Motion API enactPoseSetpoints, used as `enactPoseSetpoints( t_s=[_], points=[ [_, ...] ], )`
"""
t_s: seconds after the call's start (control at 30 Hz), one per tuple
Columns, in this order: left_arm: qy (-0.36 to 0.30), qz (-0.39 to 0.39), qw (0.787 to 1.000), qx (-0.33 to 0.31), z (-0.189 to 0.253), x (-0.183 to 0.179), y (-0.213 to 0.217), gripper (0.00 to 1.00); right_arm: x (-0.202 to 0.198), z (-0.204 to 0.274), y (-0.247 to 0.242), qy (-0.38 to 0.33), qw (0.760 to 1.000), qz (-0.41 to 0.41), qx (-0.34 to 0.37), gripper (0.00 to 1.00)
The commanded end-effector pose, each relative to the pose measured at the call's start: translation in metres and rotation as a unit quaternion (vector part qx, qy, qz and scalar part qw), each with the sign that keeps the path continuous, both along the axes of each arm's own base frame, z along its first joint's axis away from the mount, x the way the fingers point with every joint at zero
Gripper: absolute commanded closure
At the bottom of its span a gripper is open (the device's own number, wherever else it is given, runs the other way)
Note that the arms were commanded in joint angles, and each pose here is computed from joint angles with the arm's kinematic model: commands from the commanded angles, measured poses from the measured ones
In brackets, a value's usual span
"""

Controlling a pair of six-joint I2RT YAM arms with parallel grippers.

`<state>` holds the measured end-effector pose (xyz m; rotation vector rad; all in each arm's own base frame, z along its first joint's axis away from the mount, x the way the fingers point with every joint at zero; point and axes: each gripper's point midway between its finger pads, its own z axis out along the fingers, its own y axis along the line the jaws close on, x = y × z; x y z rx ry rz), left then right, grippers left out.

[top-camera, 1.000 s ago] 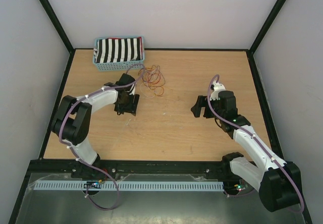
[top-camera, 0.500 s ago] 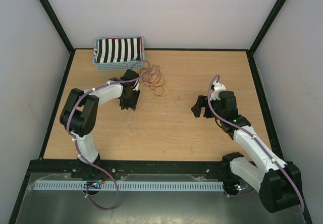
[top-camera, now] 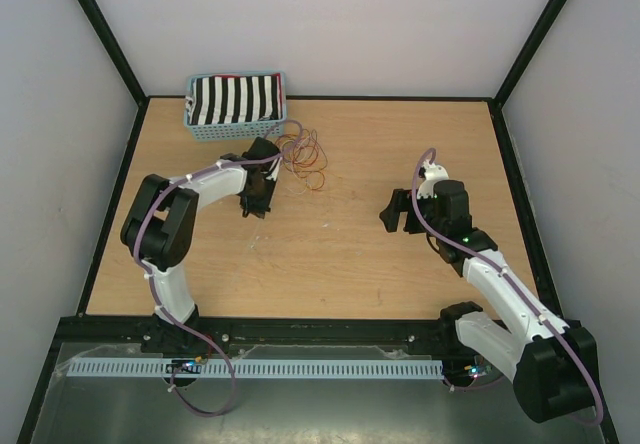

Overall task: Zip-tie the wires
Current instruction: Pick up the ribbon at the center of the board.

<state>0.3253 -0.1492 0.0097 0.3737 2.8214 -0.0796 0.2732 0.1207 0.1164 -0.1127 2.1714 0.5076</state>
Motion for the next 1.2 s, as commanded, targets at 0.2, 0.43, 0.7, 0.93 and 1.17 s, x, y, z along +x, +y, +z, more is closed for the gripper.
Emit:
enactPoseSetpoints(
  t_s=[0.2, 0.43, 0.7, 0.93, 1.17],
  points=[
    [0.001, 0.007, 1.0, -0.011, 0.007, -0.003, 0.004, 1.0, 0.0, 0.01, 0.0, -0.013, 1.0, 0.0, -0.001, 0.04],
    [-0.04, 0.044, 0.996, -0.06, 0.045, 0.024, 0.031, 1.0, 0.0, 0.011, 0.0, -0.015, 1.0, -0.001, 0.001, 0.04],
    [-0.083, 0.065, 0.988, -0.116, 0.084, 0.06, 0.04, 1.0, 0.0, 0.016, -0.001, -0.022, 1.0, -0.002, 0.004, 0.04],
    [-0.117, 0.009, 0.982, -0.149, 0.116, 0.085, -0.026, 1.0, -0.002, 0.031, 0.004, -0.039, 0.999, 0.002, 0.025, 0.05],
    [-0.134, -0.034, 0.97, -0.199, 0.138, 0.114, -0.116, 1.0, -0.006, 0.056, 0.004, -0.075, 0.996, -0.006, 0.049, 0.05]
  ],
)
